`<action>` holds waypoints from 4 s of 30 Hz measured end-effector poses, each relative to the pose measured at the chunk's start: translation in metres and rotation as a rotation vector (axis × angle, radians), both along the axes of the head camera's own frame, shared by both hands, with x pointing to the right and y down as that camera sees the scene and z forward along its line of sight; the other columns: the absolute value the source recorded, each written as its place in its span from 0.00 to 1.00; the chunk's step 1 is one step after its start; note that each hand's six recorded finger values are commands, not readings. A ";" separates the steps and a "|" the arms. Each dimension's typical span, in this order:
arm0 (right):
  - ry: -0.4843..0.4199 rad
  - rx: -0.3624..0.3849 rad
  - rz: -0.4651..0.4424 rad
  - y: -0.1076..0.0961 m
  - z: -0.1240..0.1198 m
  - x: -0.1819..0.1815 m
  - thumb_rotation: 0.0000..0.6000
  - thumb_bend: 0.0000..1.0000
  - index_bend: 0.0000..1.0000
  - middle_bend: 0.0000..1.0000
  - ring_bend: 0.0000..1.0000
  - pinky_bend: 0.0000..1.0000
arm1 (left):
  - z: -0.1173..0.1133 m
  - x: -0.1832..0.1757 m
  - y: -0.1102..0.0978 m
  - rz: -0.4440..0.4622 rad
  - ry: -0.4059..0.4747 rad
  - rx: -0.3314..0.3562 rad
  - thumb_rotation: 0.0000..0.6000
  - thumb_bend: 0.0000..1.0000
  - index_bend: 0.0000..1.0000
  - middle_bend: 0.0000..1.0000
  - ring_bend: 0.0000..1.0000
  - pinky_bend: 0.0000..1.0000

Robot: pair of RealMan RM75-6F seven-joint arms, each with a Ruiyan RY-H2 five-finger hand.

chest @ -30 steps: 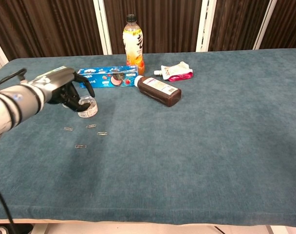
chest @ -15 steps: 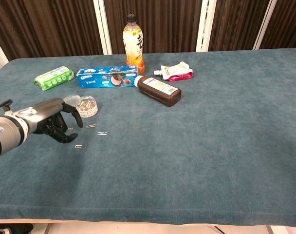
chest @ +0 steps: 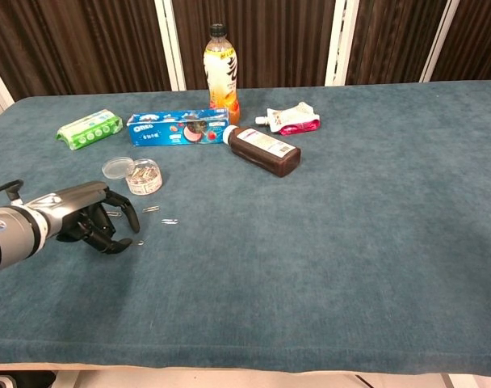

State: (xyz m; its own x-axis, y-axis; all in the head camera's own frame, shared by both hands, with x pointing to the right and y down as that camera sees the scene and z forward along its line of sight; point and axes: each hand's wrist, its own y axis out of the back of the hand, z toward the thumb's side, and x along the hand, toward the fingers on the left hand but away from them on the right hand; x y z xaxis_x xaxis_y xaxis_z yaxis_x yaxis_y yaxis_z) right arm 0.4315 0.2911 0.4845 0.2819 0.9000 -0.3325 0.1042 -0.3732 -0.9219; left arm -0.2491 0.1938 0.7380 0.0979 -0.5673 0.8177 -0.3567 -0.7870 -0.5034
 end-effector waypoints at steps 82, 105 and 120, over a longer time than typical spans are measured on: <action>-0.027 0.015 0.030 -0.001 -0.008 0.009 1.00 0.18 0.00 0.00 0.00 0.00 | 0.015 -0.007 0.007 0.096 -0.028 0.030 1.00 0.51 0.72 1.00 1.00 1.00; -0.026 0.014 0.030 -0.002 -0.007 0.009 1.00 0.18 0.00 0.00 0.00 0.00 | -0.003 -0.020 -0.003 0.069 -0.012 0.083 1.00 0.56 0.75 1.00 1.00 1.00; -0.023 0.013 0.033 -0.003 -0.006 0.008 1.00 0.18 0.00 0.00 0.00 0.00 | -0.032 -0.040 -0.056 -0.076 0.019 0.210 1.00 0.60 0.76 1.00 1.00 1.00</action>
State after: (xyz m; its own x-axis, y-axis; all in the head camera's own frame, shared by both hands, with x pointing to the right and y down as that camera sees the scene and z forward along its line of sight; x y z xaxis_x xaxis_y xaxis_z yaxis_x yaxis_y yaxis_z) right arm 0.4397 0.2885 0.4790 0.2591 0.9132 -0.3146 0.1371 -0.3572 -0.9239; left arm -0.2888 0.1376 0.7065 0.0627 -0.7311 0.6794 -0.4219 -0.6364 -0.6458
